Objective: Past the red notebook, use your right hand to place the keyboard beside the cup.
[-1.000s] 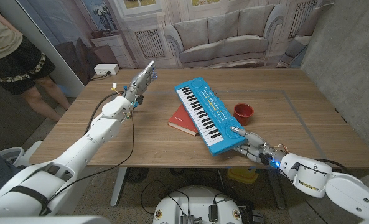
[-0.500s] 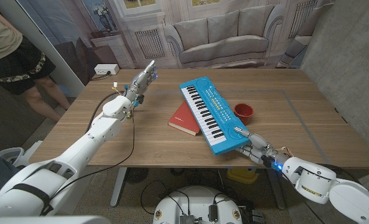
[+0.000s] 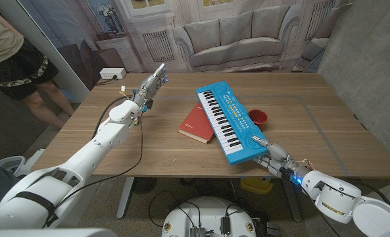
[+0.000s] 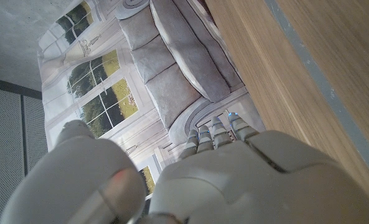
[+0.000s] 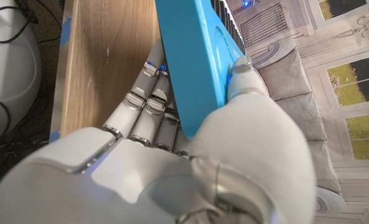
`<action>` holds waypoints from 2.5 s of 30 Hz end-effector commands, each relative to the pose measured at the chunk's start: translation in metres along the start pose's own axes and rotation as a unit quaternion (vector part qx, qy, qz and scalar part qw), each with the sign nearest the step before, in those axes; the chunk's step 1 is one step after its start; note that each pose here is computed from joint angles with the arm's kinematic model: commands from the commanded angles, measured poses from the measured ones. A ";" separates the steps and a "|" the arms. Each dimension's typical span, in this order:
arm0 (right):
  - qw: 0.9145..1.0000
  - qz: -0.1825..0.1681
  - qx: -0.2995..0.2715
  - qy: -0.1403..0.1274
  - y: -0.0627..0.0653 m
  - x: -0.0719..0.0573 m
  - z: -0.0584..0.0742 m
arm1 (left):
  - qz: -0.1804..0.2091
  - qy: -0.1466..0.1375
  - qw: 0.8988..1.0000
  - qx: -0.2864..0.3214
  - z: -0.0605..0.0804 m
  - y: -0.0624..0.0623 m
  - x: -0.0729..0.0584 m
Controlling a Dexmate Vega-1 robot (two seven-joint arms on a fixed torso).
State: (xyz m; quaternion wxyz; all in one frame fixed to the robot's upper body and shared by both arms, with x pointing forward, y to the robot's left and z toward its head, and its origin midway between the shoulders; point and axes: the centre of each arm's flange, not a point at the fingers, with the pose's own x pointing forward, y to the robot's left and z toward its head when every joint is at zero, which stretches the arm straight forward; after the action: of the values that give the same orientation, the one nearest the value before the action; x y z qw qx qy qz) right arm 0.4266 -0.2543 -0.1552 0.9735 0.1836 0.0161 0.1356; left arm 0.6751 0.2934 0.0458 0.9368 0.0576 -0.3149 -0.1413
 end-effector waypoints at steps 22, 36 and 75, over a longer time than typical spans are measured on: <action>0.998 -0.050 0.019 -0.032 -0.014 -0.015 -0.002 | -0.008 -0.003 1.000 0.009 0.006 0.003 0.009; 0.996 -0.071 0.029 -0.042 -0.023 -0.026 -0.003 | -0.007 -0.003 1.000 0.012 0.007 0.004 0.008; 0.988 -0.114 0.079 -0.066 -0.049 -0.048 -0.011 | -0.005 0.005 1.000 0.010 0.003 0.000 0.004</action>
State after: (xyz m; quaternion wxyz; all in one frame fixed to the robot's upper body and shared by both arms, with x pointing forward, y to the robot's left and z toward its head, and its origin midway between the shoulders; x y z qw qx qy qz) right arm 0.3943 -0.3014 -0.1764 0.9694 0.2441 -0.0184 0.0190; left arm 0.6764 0.2920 0.0526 0.9357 0.0703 -0.3144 -0.1438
